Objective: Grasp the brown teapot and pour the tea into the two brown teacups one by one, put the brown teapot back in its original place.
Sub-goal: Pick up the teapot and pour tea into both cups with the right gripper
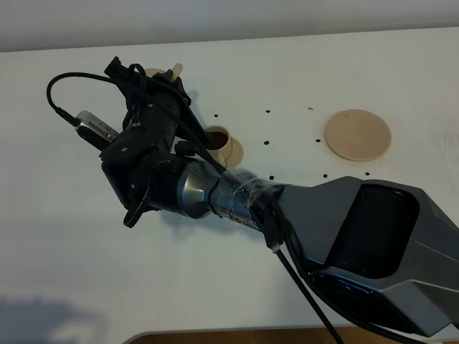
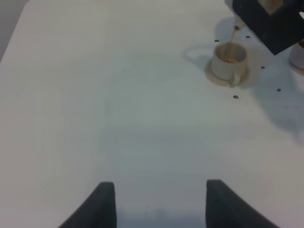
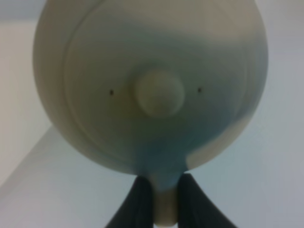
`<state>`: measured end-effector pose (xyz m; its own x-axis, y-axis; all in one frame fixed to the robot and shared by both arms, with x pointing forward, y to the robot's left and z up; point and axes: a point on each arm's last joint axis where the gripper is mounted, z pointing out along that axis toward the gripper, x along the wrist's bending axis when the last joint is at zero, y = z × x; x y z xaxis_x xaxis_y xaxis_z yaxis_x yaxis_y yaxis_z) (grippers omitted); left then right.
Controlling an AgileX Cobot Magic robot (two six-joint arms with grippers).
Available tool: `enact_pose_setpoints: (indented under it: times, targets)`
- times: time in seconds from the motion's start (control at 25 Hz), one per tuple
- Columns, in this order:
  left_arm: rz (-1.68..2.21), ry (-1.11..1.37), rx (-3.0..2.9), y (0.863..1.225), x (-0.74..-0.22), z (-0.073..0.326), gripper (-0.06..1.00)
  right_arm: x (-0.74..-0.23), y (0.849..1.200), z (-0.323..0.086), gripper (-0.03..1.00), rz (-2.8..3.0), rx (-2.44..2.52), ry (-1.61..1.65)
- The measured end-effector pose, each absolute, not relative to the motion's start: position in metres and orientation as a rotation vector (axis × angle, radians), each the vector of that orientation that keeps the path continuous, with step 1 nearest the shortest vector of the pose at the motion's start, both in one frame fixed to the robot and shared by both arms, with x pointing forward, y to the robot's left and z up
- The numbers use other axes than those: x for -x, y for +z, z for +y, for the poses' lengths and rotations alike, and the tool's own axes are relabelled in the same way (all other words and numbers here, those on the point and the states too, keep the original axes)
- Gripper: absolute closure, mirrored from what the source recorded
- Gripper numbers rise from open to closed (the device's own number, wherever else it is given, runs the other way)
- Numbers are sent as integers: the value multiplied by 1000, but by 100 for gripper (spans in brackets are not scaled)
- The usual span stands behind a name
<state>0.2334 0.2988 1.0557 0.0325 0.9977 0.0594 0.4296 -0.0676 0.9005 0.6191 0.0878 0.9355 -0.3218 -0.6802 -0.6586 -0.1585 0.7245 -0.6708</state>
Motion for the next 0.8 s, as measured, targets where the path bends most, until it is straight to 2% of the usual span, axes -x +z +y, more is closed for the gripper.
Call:
enact_pose_setpoints:
  times: [0.8]
  targets:
    - [1483,999,-1591,1056,-233,299,48,-618,938,90,85,1788,793,-702]
